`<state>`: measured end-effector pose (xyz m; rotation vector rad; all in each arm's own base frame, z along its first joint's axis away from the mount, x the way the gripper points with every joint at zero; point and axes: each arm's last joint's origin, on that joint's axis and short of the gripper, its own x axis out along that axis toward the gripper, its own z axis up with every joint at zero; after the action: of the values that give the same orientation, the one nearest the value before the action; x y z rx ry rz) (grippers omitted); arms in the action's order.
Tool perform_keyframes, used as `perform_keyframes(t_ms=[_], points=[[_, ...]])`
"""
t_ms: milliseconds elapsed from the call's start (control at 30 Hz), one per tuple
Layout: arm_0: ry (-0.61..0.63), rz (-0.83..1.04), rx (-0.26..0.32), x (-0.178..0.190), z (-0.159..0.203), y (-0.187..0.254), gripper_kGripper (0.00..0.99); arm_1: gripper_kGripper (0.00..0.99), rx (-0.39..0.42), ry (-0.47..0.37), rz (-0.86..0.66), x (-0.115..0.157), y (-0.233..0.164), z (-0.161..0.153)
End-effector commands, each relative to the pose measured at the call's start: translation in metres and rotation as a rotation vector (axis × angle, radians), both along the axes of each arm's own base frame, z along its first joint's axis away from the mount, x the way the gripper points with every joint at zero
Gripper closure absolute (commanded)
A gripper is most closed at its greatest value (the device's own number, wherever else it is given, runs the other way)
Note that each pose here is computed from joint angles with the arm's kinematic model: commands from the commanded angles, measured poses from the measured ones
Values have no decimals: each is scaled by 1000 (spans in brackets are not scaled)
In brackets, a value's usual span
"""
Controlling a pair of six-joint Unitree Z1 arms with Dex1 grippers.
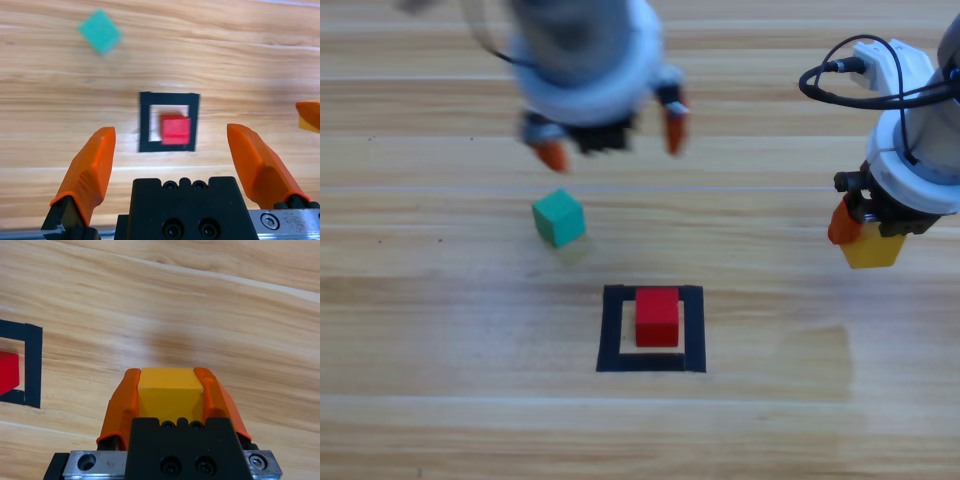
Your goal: Stack the blocks in the rectangular block: red at the bottom, yellow in the middle, green on top
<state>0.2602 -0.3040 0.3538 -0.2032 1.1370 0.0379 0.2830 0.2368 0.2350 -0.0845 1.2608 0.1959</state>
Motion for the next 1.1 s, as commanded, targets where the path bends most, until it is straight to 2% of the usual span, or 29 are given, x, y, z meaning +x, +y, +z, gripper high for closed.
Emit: perform_keyframes(t_ms=[33, 167, 333, 567, 1100], points=[[-45, 34, 37, -26, 11, 61, 44, 975, 13, 16, 23, -20, 35, 8], [-127, 9, -7, -59, 26, 113, 44, 975, 10, 45, 24, -25, 67, 2], [-137, -28, 0, -72, 30, 132, 44, 975, 13, 63, 33, -33, 101, -7], [-106, -47, 7, -77, 17, 135, 42, 975, 24, 66, 59, -43, 140, -17], [-76, -55, -22, -76, -2, 132, 42, 973, 1, 82, 48, -42, 183, -39]])
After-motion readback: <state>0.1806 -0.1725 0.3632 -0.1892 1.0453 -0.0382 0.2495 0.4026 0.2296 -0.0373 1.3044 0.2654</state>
